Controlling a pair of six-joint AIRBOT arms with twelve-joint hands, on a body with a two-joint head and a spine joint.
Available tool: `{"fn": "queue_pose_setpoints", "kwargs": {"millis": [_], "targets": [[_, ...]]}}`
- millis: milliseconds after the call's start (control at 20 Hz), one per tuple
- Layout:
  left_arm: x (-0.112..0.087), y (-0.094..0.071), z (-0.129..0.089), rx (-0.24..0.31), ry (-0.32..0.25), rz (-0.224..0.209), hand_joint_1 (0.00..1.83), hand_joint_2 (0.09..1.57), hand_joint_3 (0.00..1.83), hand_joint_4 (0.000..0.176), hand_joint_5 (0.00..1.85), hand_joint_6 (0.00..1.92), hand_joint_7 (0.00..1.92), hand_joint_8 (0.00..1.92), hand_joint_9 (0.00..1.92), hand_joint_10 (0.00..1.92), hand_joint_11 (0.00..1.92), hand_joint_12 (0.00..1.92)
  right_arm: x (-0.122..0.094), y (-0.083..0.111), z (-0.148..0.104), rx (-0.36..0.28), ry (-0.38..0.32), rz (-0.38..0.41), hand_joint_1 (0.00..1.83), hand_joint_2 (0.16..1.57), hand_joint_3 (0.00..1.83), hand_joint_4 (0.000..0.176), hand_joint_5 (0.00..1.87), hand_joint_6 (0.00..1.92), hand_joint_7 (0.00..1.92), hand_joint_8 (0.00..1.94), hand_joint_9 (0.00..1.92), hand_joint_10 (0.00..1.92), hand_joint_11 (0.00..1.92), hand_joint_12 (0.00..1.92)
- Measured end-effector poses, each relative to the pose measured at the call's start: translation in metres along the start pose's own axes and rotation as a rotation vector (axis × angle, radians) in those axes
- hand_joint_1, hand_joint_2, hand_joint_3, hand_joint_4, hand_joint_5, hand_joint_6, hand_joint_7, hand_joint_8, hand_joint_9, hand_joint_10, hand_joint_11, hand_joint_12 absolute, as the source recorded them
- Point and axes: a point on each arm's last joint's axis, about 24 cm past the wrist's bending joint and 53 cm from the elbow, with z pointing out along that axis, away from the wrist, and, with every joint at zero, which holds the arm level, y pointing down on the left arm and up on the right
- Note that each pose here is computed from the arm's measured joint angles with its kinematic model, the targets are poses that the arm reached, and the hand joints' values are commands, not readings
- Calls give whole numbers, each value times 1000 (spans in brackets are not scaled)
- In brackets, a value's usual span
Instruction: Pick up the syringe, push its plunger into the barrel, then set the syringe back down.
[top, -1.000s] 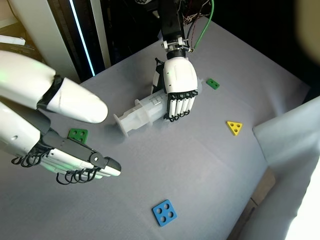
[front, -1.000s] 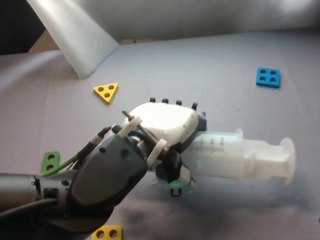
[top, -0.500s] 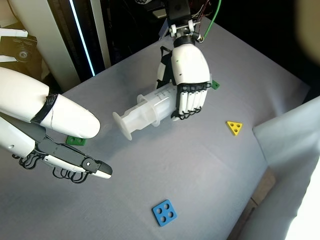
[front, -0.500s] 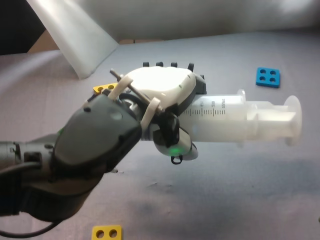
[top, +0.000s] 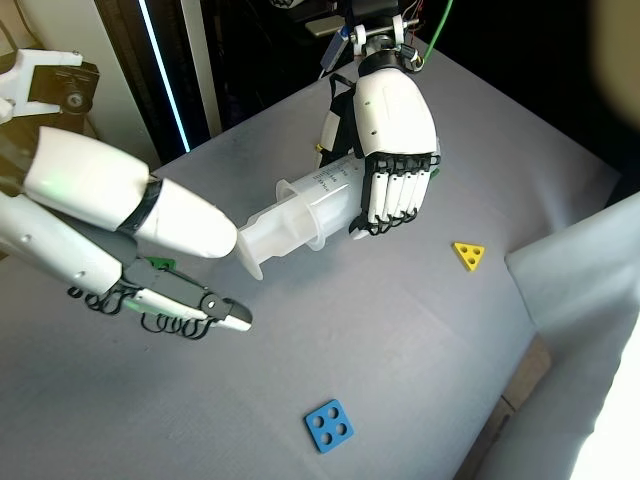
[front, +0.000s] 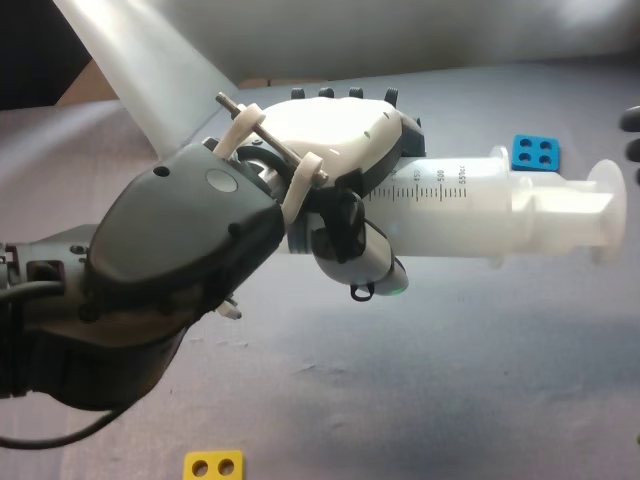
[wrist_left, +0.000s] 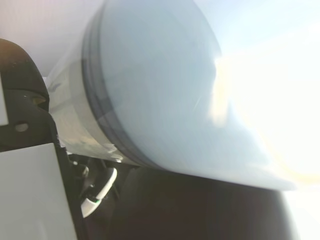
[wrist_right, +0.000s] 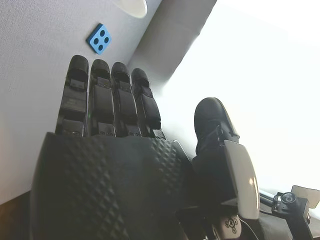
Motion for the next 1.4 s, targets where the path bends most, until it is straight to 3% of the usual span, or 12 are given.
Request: {"fn": "queue_pose_setpoints", "kwargs": {"millis": [50, 100, 200, 450, 550, 750, 1100, 1400], "targets": [[-1, 0, 0, 1, -3, 5, 1490, 1168, 1, 0, 828, 978, 761, 1375, 838, 1325, 668, 1551, 5, -2, 2, 5, 11, -7, 0, 1291, 0, 0, 182, 2, 167, 2, 124, 2, 0, 280], [-2, -1, 0, 2, -4, 4, 1386, 1177, 0, 0, 846, 977, 771, 1380, 834, 1348, 733, 1206, 9, -2, 4, 7, 20, -10, 0, 1289, 0, 0, 177, 0, 157, 1, 115, 1, 0, 260], [-2, -1, 0, 5, 1, 5, 1361, 1180, 0, 0, 860, 921, 785, 1377, 807, 1405, 768, 1064, 20, 1, 6, -12, 50, -34, 0, 1287, 0, 0, 166, 0, 153, 0, 116, 0, 0, 283], [-2, -1, 0, 5, 6, 7, 1361, 1178, 1, 0, 795, 1010, 817, 1351, 836, 1345, 767, 1029, 32, -3, 10, -7, 76, -58, 0, 1289, 0, 0, 170, 1, 159, 0, 123, 2, 0, 296], [-3, 0, 0, 1, 1, 9, 1354, 1198, 0, 0, 755, 1054, 792, 1382, 799, 1419, 752, 1059, 36, -5, 12, -1, 81, -59, 0, 1290, 1, 0, 173, 2, 165, 2, 124, 2, 0, 278], [-3, 0, 0, 0, 2, 15, 1354, 1200, 0, 0, 773, 1060, 760, 1445, 801, 1395, 743, 1096, 41, -12, 14, 13, 82, -65, 0, 1287, 0, 0, 162, 0, 149, 0, 110, 0, 0, 227], [-10, 7, 0, -22, -22, 17, 1351, 1206, 0, 0, 777, 1030, 750, 1438, 781, 1460, 726, 1170, 52, -7, 27, -25, 51, -48, 0, 1292, 1, 0, 177, 3, 170, 2, 133, 5, 0, 318], [-14, 13, -1, -39, -32, 28, 1353, 1200, 1, 0, 790, 1011, 758, 1420, 788, 1452, 750, 1136, 70, -18, 41, -6, 46, -105, 0, 1293, 1, 0, 166, 0, 162, 0, 125, 0, 0, 305]]}}
